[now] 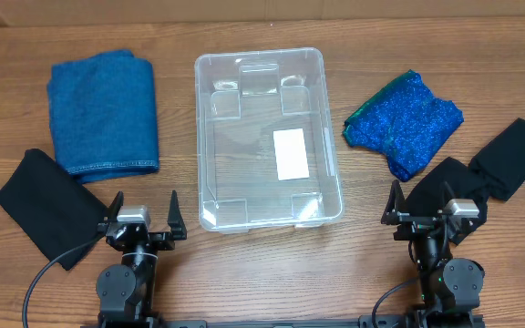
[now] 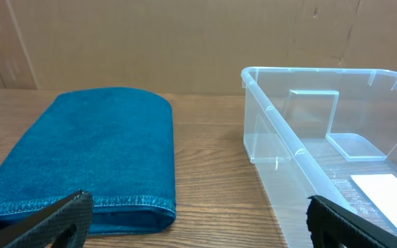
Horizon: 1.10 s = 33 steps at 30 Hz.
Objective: Pack container
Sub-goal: 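Move the right gripper to the blue-green sparkly cloth and grasp it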
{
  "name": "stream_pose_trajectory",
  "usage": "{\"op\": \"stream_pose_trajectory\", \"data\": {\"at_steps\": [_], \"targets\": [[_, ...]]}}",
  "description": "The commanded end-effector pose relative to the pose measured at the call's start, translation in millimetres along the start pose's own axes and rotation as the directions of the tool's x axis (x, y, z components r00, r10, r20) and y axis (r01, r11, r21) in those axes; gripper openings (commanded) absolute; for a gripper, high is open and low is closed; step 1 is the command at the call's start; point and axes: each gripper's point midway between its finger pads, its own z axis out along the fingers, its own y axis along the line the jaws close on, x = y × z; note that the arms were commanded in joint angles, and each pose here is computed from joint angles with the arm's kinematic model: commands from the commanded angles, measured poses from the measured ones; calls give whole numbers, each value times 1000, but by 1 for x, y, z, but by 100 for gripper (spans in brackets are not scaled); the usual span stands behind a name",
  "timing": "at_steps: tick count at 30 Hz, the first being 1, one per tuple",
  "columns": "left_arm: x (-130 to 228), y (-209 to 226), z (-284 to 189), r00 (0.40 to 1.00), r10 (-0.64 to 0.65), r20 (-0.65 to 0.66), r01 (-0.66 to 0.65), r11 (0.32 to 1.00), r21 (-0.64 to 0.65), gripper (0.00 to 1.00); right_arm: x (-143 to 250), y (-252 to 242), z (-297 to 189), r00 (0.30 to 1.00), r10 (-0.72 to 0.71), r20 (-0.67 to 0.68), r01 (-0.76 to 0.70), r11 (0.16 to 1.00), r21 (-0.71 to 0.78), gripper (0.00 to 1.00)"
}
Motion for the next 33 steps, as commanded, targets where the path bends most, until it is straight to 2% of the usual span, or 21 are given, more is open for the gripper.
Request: {"op": "stream_pose_trajectory", "data": {"at_steps": [1,27,31,33], "targets": [[-1,-4,0,1000,15,8,-15,1000,19,100,4,-2,1,1000,-2,-8,2,1000,7,100],[-1,-4,0,1000,14,8,-14,1000,19,100,6,4,1,1000,5,-18,-5,1000,-29,100],[-1,-4,0,1000,-3,8,3,1000,19,100,6,4,1,990,137,-22,-137,990,-26,100],[-1,-4,0,999,-47,7,47,999,19,100,6,4,1,987,159,-22,-160,987,-25,100]]}}
